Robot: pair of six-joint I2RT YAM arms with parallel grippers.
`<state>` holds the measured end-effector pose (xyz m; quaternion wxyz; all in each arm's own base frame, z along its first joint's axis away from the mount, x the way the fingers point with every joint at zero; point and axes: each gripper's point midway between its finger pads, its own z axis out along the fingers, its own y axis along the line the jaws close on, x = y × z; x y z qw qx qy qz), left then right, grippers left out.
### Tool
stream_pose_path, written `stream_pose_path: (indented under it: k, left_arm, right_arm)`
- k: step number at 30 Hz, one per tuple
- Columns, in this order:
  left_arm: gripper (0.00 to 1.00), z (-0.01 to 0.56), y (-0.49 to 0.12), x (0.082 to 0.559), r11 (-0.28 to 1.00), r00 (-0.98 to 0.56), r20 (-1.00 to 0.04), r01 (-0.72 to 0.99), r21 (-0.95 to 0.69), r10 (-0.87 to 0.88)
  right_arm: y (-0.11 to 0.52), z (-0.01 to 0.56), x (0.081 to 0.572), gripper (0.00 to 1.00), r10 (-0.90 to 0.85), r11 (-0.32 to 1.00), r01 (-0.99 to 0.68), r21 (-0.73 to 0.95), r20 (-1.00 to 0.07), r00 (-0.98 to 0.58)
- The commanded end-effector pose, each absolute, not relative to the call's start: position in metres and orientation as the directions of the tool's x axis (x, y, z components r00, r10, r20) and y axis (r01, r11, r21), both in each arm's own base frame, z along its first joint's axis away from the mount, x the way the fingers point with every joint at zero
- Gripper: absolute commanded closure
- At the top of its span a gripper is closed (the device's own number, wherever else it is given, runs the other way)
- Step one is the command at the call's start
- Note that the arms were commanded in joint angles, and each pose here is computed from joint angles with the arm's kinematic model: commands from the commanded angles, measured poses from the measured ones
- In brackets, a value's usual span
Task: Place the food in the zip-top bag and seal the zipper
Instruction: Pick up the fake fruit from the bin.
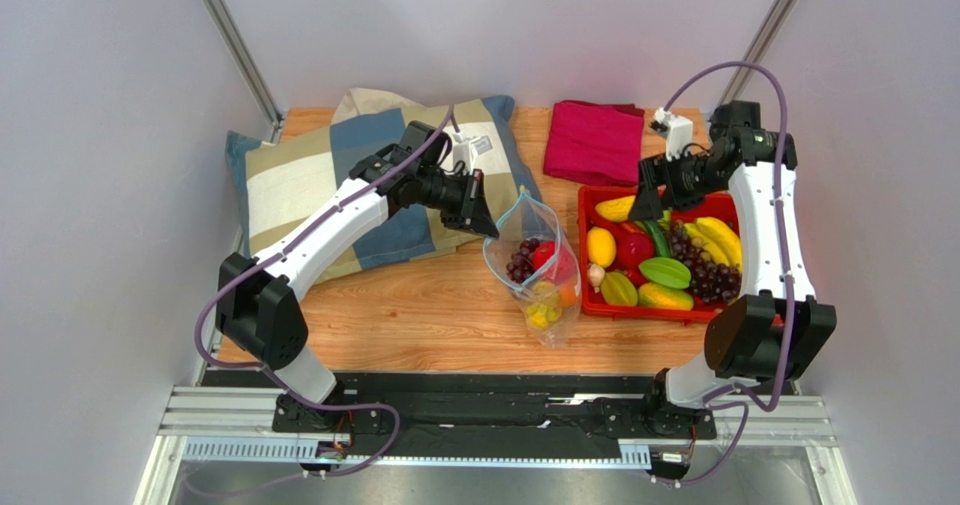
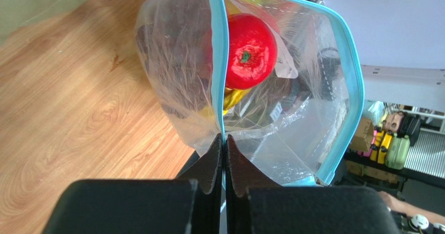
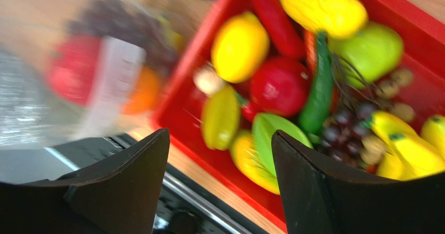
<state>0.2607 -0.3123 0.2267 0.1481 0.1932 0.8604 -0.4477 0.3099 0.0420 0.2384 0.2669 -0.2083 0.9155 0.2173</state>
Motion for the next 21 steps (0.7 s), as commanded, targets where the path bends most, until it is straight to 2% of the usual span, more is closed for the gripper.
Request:
stream_pose_path:
  k: [1,3,4,11,21]
  left_arm:
    - [1.00,0.268,-0.323,0.251,0.435,-0.817,-0.539,0.569,-0.697,0.206]
    - [1.00,0.266,-0.324,0.252,0.433,-0.819,-0.535,0.566,-0.701,0.206]
    - [1.00,0.266,-0.325,0.251,0.432,-0.819,-0.535,0.567,-0.701,0.208]
    - [1.00,0.265,-0.325,0.257,0.443,-0.809,-0.550,0.579,-0.685,0.206]
    - [1.00,0.263,-0.325,0.258,0.451,-0.809,-0.550,0.577,-0.681,0.205]
  right_arm:
    - [-0.006,0.183,0.263,0.26,-0.497,0.813,-0.563,0.145,-0.330,-0.803]
    - [-0.018,0.164,0.262,0.27,-0.536,0.808,-0.580,0.105,-0.277,-0.797]
    - [-0.021,0.160,0.271,0.27,-0.548,0.805,-0.589,0.072,-0.290,-0.784]
    - [-0.042,0.115,0.286,0.26,-0.642,0.759,-0.650,-0.031,-0.195,-0.741]
    - [-0.050,0.075,0.279,0.25,-0.690,0.721,-0.692,-0.042,-0.136,-0.711]
